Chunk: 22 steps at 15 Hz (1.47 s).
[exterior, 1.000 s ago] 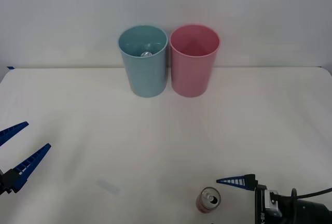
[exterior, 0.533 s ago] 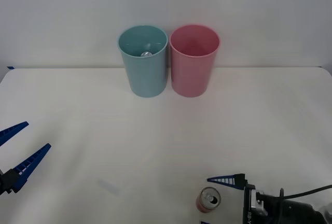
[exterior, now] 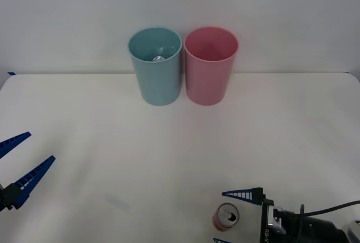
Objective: Grasp the object on the table and drop it into the matching bin: aluminum can to the light blue bin, PET bottle to the pink bin.
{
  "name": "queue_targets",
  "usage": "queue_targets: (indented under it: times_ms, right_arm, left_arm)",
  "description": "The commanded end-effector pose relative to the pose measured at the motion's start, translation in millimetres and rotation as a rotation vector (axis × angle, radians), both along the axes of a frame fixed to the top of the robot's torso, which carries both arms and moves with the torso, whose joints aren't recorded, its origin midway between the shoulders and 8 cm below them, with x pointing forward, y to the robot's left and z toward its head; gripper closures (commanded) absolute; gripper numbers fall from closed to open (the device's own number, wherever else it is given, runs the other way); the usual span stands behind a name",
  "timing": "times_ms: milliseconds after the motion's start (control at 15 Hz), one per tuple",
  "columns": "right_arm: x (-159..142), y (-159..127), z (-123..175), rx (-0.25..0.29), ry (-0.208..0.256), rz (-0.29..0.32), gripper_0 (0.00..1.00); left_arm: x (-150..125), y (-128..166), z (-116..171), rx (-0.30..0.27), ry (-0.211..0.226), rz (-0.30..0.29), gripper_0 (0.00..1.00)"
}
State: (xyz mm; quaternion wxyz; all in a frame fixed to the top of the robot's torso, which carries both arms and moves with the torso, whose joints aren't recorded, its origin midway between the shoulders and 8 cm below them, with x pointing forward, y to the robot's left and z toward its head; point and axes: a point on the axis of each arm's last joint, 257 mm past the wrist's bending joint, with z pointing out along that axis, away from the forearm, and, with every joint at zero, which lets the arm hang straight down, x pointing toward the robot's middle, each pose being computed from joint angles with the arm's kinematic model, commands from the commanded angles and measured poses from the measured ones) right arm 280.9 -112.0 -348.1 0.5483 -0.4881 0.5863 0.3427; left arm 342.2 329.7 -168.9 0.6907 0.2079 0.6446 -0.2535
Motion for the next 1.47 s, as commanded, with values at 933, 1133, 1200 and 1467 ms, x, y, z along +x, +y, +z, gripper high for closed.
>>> queue_targets:
  times_ms: [933, 1133, 1200, 1467]
  right_arm:
    - [4.6, 0.0, 6.0, 0.019, -0.002, -0.009, 1.00]
    - [8.0, -0.1, 13.1, 0.047, 0.008, -0.022, 1.00]
    - [9.3, -0.3, 16.6, 0.060, 0.013, -0.026, 1.00]
    - [21.3, 1.2, 35.8, 0.110, 0.013, -0.060, 1.00]
  left_arm:
    - [0.0, 0.0, 0.0, 0.000, 0.000, 0.000, 0.00]
    - [0.0, 0.0, 0.0, 0.000, 0.000, 0.000, 0.00]
    - [0.0, 0.0, 0.0, 0.000, 0.000, 0.000, 0.00]
    - [0.0, 0.0, 0.0, 0.000, 0.000, 0.000, 0.00]
